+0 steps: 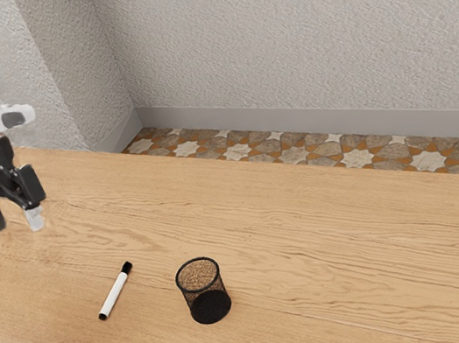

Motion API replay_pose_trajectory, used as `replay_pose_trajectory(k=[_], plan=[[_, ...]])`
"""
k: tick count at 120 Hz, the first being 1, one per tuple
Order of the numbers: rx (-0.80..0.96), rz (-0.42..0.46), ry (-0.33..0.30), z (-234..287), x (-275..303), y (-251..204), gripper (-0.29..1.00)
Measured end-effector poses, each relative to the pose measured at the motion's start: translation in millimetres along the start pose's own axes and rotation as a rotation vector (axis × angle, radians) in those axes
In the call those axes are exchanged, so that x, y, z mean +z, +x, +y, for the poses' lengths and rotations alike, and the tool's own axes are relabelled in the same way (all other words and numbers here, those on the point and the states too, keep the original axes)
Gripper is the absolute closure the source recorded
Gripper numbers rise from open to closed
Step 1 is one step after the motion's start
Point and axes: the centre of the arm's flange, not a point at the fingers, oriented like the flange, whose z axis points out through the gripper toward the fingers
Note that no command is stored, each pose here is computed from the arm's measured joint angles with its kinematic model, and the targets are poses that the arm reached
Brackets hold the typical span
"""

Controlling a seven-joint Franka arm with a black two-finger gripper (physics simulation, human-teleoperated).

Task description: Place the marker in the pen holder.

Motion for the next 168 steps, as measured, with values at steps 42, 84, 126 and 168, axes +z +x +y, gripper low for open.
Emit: replay_pose_trajectory(k=[42,84,126,168], plan=[[-0.135,-0.015,0.118,-78,107,45,0.00],[-0.147,0.087,0.165,-93,195,126,0.00],[-0.100,0.156,0.147,-64,209,186,0.00],[-0.081,0.165,0.119,-63,225,212,0.00]])
